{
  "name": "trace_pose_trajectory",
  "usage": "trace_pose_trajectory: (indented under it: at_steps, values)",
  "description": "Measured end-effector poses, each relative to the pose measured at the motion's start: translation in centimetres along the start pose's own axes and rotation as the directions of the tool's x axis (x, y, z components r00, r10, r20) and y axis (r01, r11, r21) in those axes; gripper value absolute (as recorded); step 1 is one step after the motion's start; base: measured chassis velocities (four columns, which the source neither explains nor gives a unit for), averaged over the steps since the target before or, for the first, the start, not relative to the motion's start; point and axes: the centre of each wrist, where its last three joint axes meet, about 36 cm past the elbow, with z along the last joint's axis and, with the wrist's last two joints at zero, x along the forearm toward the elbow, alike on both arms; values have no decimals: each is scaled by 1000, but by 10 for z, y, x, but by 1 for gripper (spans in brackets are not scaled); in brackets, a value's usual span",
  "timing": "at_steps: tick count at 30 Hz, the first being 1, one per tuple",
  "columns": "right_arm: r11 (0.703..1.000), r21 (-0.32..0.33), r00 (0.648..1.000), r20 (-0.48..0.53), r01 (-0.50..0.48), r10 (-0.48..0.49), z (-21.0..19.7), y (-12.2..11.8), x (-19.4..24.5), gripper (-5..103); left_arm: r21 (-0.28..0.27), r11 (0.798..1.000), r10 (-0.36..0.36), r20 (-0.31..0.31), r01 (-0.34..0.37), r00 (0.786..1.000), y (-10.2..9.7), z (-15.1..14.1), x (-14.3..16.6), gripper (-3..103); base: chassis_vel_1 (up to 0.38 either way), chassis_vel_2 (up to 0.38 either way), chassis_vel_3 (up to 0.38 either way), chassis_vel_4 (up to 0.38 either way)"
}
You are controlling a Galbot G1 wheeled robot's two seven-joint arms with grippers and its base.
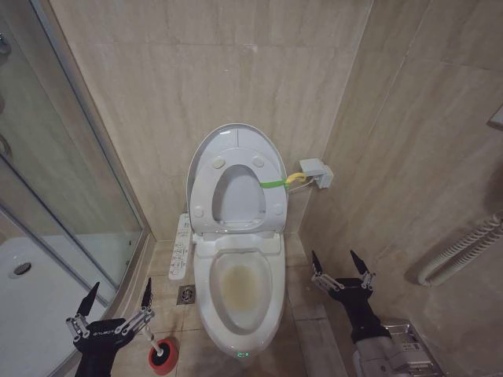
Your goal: Open the toilet lid, clean the toilet bowl with a toilet brush, close the toilet lid, and flush.
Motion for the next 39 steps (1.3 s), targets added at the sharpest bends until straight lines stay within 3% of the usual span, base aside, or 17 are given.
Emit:
trace_pose_trajectory:
  at_steps: [39]
  values:
    - [1000,0,1000,0,0,0,0,0,0,100,0,1000,0,-1,0,1000,0,0,0,100,0,0,0,0]
